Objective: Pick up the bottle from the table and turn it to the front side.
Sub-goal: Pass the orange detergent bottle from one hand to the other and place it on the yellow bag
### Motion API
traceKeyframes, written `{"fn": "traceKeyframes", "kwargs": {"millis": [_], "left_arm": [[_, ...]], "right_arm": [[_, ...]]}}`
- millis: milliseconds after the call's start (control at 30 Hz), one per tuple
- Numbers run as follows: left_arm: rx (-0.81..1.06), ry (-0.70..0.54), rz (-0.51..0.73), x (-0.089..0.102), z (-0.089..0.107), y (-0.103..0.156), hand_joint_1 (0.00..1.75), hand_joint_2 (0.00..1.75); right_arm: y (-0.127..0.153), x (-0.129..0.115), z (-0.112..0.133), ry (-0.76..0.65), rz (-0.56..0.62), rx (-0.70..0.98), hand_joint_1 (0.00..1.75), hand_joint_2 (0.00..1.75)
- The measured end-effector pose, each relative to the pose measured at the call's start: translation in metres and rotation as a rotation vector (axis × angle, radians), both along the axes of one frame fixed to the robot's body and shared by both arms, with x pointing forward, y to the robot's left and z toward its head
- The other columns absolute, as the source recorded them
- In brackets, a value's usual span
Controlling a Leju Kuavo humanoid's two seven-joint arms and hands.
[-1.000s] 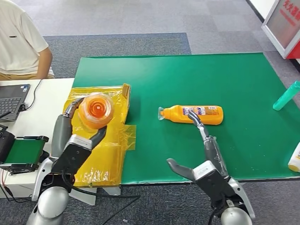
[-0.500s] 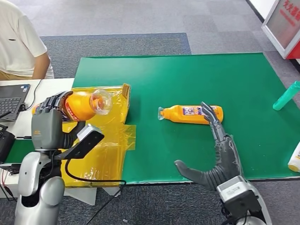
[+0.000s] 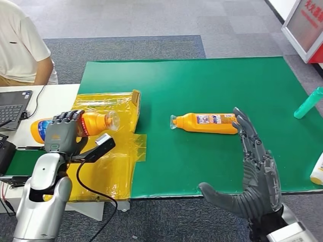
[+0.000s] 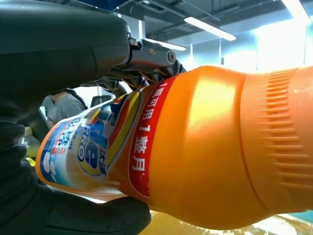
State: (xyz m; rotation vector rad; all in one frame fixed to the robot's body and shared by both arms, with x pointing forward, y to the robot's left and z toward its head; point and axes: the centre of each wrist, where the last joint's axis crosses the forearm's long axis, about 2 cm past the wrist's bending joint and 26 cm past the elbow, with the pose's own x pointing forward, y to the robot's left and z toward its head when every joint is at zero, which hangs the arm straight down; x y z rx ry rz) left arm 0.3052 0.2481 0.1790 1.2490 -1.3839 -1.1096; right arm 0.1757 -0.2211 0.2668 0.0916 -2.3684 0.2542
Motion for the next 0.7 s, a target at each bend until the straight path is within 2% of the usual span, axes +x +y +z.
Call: {"fn": "traceKeyframes", "kwargs": {"millis": [433, 700], "left_arm": [[0.004, 0.084, -0.017, 0.008, -0.015, -0.009, 1.75, 1.75], [0.014, 0.121, -0.086, 0.004, -0.024, -0.045, 1.75, 1.75]], "right_arm": [[-0.002, -0.003, 0.006, -0.038, 0.008, 0.000, 0.00, 1.75], [-0.002, -0.003, 0.007, -0.060, 0.019, 0.008, 0.00, 1.75]]}}
